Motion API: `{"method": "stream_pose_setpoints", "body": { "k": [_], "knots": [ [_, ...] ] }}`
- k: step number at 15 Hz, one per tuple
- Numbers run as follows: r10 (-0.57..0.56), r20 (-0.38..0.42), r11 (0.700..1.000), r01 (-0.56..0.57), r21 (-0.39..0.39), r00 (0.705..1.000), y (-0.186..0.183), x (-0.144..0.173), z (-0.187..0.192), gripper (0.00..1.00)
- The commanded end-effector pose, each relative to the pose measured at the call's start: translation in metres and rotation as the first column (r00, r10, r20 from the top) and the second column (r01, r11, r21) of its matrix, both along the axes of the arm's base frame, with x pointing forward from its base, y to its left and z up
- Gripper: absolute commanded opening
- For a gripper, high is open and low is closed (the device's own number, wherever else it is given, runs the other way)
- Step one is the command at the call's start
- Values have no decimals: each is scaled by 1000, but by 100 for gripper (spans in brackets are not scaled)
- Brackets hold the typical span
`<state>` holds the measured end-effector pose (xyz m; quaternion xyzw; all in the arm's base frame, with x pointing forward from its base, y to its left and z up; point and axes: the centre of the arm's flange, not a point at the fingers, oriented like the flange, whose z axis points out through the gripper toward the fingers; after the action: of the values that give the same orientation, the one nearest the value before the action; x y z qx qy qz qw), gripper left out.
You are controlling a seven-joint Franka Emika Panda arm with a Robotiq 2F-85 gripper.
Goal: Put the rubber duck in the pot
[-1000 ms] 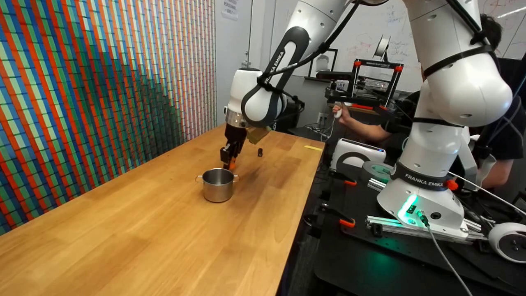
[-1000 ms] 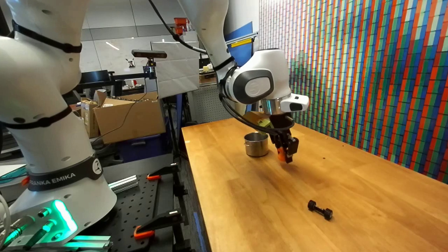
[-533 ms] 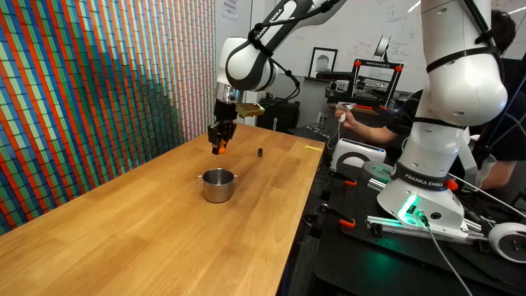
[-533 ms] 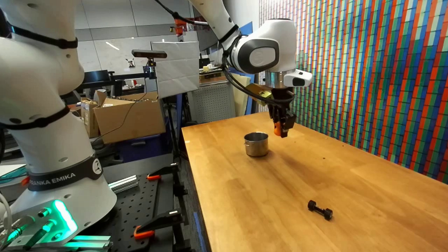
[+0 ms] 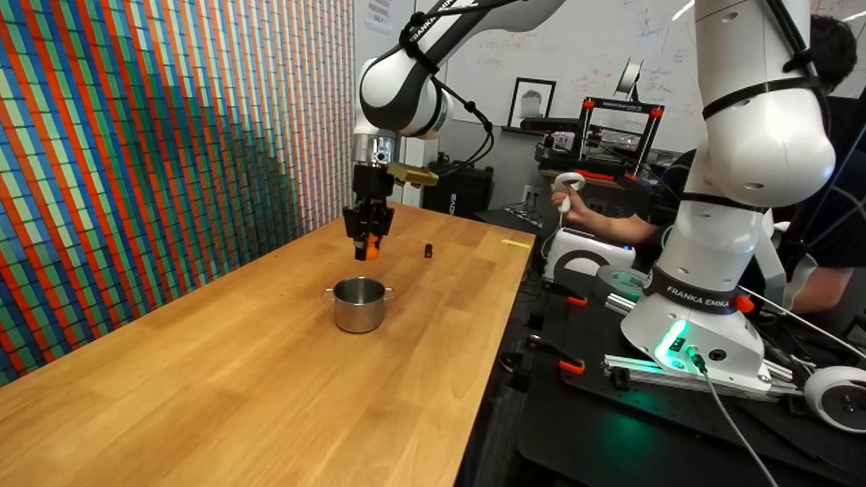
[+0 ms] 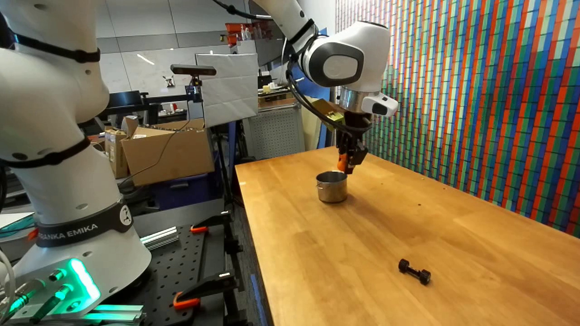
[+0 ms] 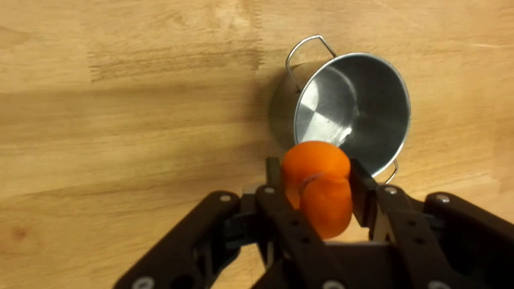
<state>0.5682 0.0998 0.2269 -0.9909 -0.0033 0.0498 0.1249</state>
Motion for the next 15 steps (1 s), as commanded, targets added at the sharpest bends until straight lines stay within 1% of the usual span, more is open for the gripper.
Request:
{"method": "stream_pose_setpoints", "body": {
  "k": [1,2,3,4,5,6,8,10,11,12,13,15],
  "knots": [
    [11,-58,998,-7,58,998,-3,4,14,18],
    [14,-78,998,-9,69,997,-2,3,15,18],
    [11,-109,997,-3,77,994,26,-33,-7,18],
    [7,-127,996,5,93,992,30,-37,-11,20],
    [11,-143,994,4,107,990,37,-44,-18,67],
    [19,-158,993,-1,114,987,42,-49,-25,67],
    [28,-169,994,-10,108,985,45,-51,-32,81],
    [29,-137,997,-18,81,990,35,-40,-27,97],
    [22,-106,998,-15,67,994,28,-32,-18,100],
    [11,-81,998,-6,58,997,21,-24,-11,100],
    [7,-37,999,-6,42,999,12,-12,4,100],
    [32,48,999,-31,-17,998,-6,8,35,100]
  ]
}}
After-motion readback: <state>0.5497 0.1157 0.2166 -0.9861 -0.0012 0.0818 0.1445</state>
